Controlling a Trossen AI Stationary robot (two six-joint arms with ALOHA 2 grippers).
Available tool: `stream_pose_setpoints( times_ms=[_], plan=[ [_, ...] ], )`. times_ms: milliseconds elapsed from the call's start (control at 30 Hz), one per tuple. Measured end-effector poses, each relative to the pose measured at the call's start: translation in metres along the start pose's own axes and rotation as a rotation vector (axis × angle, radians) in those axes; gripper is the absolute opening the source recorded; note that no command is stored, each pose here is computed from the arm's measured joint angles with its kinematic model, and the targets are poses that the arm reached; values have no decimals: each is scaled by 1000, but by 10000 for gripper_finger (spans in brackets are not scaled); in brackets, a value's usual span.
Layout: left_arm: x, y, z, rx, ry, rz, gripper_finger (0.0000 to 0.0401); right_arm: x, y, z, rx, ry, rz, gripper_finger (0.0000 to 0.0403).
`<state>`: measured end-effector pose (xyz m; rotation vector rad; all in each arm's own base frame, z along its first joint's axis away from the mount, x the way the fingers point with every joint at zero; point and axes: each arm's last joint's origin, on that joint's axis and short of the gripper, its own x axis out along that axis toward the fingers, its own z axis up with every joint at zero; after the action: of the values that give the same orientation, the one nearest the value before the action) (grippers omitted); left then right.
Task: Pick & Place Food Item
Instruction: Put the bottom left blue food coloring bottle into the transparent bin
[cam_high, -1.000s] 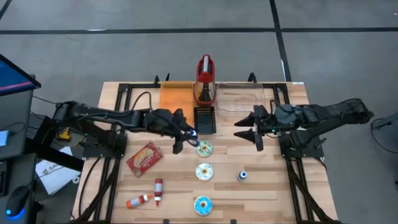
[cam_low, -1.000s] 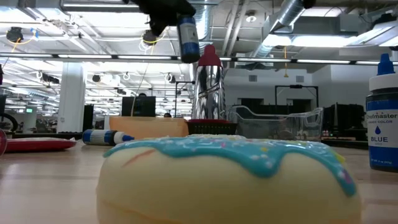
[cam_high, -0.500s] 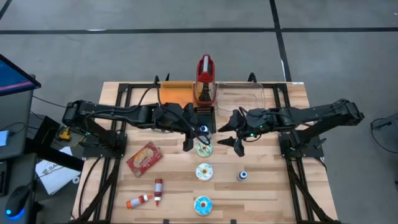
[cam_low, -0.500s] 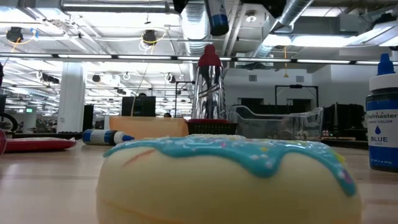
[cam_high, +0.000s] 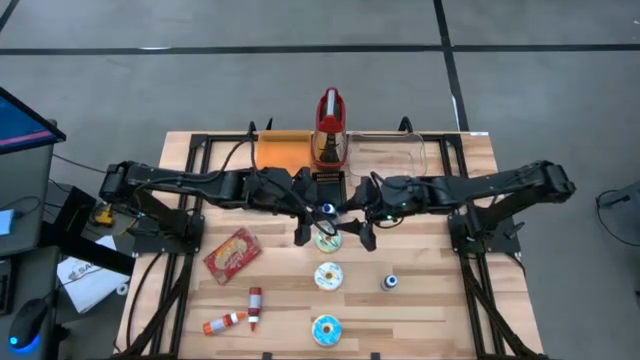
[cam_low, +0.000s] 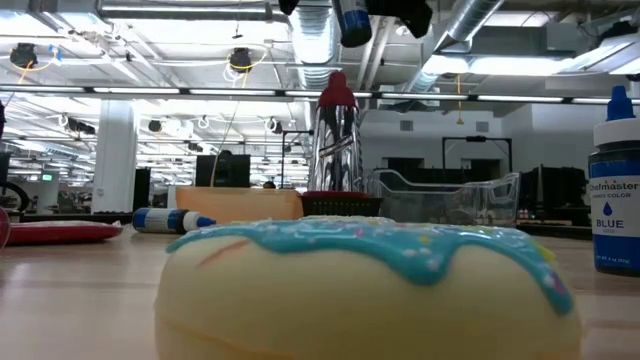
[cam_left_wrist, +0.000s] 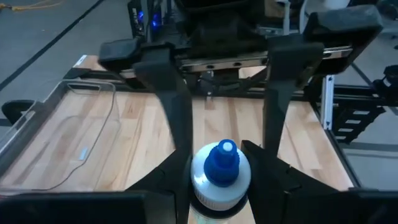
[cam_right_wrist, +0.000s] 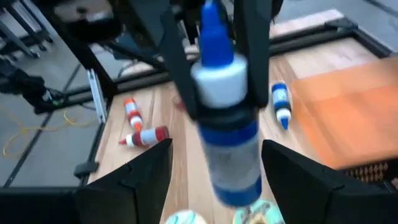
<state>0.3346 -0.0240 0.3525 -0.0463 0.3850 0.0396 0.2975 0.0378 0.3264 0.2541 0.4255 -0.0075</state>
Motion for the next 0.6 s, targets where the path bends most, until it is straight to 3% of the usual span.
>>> stream_pose_setpoints(
  times_ms=[367,600],
  plan=[
    [-1,-5,1,0,-21,9,107,8,-11,6,4,-55,-23,235],
    [-1,-6,1,-2,-21,8,107,8,-9,6,3,-52,-15,199]
  ],
)
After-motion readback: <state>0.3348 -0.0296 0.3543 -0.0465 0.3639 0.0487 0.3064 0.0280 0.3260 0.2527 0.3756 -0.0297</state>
